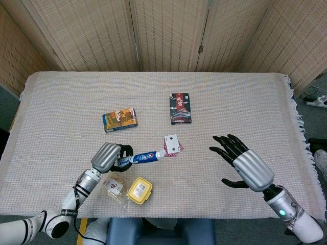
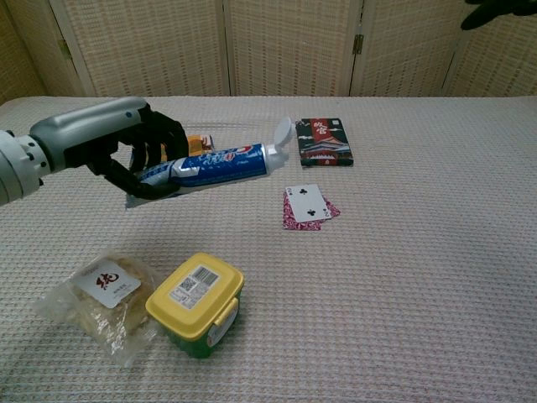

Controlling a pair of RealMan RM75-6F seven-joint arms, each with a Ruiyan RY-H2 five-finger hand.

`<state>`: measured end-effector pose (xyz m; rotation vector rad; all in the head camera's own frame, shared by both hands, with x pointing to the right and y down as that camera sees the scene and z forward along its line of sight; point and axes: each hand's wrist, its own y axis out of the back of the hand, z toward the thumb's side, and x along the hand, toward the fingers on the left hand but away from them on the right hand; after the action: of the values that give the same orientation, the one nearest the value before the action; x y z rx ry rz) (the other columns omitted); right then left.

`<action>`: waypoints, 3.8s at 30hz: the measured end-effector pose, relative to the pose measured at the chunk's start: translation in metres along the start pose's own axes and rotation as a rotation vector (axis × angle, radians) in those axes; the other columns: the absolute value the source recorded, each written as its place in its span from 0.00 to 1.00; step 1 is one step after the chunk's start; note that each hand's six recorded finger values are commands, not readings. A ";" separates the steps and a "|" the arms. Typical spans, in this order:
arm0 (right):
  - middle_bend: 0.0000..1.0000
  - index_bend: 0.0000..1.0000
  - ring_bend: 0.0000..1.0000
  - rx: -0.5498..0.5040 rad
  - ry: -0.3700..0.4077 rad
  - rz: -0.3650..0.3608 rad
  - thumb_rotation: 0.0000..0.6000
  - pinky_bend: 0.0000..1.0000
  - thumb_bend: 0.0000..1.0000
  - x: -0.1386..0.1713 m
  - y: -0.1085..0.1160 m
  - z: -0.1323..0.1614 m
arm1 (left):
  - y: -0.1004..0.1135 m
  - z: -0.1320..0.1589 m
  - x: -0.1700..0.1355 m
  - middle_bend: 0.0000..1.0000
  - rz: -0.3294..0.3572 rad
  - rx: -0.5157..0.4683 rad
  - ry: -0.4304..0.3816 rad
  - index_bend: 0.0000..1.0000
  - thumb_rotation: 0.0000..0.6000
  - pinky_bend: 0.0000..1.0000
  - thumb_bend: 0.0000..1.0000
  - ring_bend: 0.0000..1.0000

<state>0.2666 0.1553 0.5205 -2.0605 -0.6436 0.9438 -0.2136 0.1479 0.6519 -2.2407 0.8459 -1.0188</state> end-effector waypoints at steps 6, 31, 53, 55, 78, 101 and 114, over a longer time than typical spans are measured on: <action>0.05 0.24 0.00 0.021 0.094 0.064 1.00 0.00 0.24 -0.037 -0.009 0.037 | 0.005 0.023 -0.002 0.79 0.014 0.000 -0.040 0.79 1.00 0.64 0.69 0.69; 0.07 0.27 0.00 0.034 0.119 0.166 1.00 0.00 0.24 -0.084 -0.039 0.072 | 0.004 0.031 -0.005 0.79 0.028 -0.032 -0.045 0.79 1.00 0.64 0.70 0.69; 0.07 0.28 0.00 -0.061 0.065 0.134 1.00 0.00 0.24 -0.076 -0.035 0.055 | 0.015 0.030 -0.018 0.79 0.108 -0.091 -0.080 0.78 1.00 0.63 0.70 0.69; 0.07 0.28 0.00 -0.101 0.070 0.118 1.00 0.00 0.24 -0.073 -0.031 0.055 | 0.015 0.030 -0.020 0.79 0.120 -0.092 -0.088 0.77 1.00 0.63 0.70 0.69; 0.00 0.00 0.00 -0.674 0.282 0.067 0.85 0.00 0.24 -0.083 -0.029 0.076 | 0.017 0.051 -0.021 0.79 0.240 -0.140 -0.172 0.78 1.00 0.62 0.70 0.68; 0.00 0.00 0.00 -0.787 0.369 0.013 0.84 0.00 0.24 -0.103 -0.029 0.102 | 0.023 0.062 -0.016 0.79 0.261 -0.200 -0.185 0.78 1.00 0.61 0.70 0.68; 0.00 0.00 0.00 -0.840 0.414 -0.001 0.84 0.00 0.24 -0.102 -0.025 0.105 | 0.025 0.060 -0.015 0.79 0.266 -0.214 -0.179 0.78 1.00 0.61 0.70 0.68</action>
<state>0.1194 0.1444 0.5368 -2.8660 -0.9021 0.2023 -0.1814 0.1542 0.5934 -2.2721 1.1809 -0.6209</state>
